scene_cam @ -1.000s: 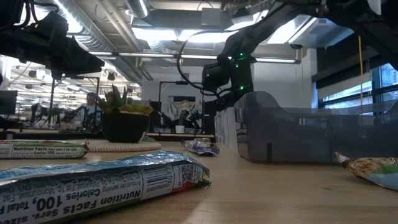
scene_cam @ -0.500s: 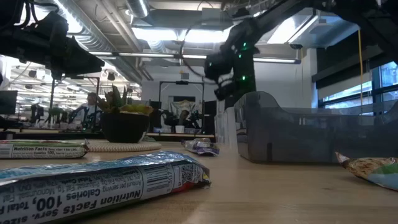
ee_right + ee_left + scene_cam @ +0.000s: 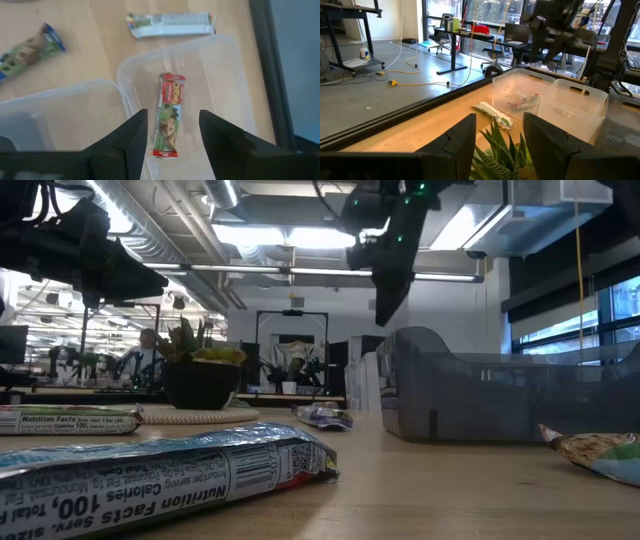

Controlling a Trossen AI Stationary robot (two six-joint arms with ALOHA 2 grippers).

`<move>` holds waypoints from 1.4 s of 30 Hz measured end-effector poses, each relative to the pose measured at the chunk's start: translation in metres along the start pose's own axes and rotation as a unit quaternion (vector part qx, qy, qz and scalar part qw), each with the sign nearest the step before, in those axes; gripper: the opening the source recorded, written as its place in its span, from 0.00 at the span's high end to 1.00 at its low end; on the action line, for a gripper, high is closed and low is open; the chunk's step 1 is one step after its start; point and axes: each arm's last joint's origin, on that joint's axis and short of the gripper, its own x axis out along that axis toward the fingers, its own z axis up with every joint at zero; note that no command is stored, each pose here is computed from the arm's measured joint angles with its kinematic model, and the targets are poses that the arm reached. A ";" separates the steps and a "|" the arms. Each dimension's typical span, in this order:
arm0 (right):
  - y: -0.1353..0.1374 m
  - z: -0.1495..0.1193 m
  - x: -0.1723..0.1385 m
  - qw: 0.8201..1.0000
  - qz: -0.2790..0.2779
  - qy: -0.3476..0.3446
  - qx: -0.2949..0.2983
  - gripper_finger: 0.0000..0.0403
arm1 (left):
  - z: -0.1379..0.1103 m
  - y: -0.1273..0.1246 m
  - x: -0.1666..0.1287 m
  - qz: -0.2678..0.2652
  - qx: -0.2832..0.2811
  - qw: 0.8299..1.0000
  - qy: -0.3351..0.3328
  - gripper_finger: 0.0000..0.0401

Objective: Pick and place Granola Bars by type
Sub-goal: Put the bottom yellow granola bar into the bottom transparent bin

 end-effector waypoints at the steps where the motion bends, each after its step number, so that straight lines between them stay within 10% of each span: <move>1: 0.002 0.001 -0.002 1.000 0.000 -0.007 -0.003 0.55 | 0.000 0.000 0.000 0.000 0.000 1.000 0.000 0.61; 13: 0.017 0.012 -0.006 0.997 -0.001 -0.062 -0.045 0.54 | 0.000 0.000 0.000 0.000 0.000 1.000 0.000 0.61; 30: 0.016 0.014 -0.007 0.992 -0.048 -0.064 -0.095 0.21 | 0.000 0.000 0.000 0.000 0.000 1.000 0.000 0.61; 42: 0.042 -0.011 -0.076 0.999 0.023 0.022 -0.036 0.22 | 0.000 0.000 0.000 0.000 0.000 1.000 0.000 0.61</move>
